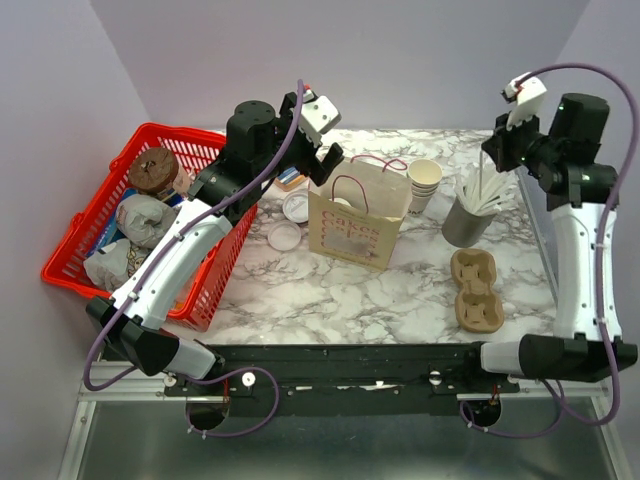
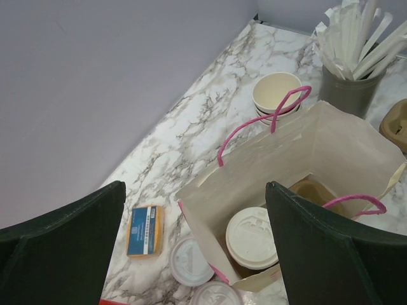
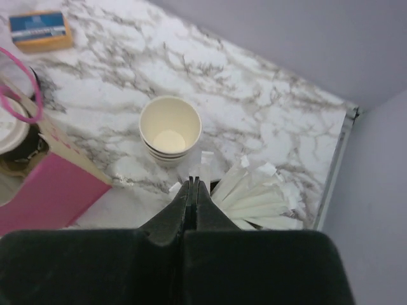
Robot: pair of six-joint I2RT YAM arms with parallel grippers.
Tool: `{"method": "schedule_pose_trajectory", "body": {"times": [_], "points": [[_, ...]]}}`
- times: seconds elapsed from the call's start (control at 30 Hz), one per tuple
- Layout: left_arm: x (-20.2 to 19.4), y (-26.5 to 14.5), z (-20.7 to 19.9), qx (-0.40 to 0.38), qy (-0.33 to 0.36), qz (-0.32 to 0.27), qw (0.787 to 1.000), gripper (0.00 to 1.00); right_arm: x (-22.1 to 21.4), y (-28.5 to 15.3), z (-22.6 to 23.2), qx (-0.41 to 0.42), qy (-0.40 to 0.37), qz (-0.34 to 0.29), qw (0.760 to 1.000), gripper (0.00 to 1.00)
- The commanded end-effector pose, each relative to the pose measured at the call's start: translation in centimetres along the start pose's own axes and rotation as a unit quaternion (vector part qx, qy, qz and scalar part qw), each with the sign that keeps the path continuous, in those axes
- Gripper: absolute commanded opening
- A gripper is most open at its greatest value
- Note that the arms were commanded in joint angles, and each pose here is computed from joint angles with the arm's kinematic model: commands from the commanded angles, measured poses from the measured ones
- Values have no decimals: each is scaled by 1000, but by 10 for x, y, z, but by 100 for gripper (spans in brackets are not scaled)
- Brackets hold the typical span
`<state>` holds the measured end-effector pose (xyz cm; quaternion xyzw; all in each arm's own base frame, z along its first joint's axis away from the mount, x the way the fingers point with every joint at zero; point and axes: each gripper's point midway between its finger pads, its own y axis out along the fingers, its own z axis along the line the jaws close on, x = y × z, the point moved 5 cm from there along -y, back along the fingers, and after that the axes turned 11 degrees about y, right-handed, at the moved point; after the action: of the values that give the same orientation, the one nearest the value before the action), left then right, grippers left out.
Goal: Pack the takeout coffee
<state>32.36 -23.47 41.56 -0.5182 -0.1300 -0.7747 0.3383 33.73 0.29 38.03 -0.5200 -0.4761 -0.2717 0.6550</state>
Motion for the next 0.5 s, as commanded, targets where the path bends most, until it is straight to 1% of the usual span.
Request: {"method": "schedule_pose_trajectory", "body": {"times": [0.0,0.13,0.23,0.27,0.33,0.37,0.43,0.47], "points": [[7,2,4,-2,0,-9,1000,98,39,-39,25,47,8,-72,996,0],[5,4,8,10,3,-5,1000,98,57,-61,46,91,22,-101,990,0],[2,5,12,27,7,3,1000,98,72,-79,65,145,24,-129,981,1],[2,5,14,32,7,5,999,98,77,-87,76,181,25,-137,974,0],[0,5,17,42,10,10,999,98,90,-98,85,207,20,-159,965,1],[-1,5,18,47,13,12,999,98,93,-102,92,231,32,-160,959,1],[-1,4,20,52,15,13,998,98,104,-112,99,250,29,-177,951,1],[-1,5,19,52,15,13,998,98,106,-114,104,271,37,-174,946,1]]}}
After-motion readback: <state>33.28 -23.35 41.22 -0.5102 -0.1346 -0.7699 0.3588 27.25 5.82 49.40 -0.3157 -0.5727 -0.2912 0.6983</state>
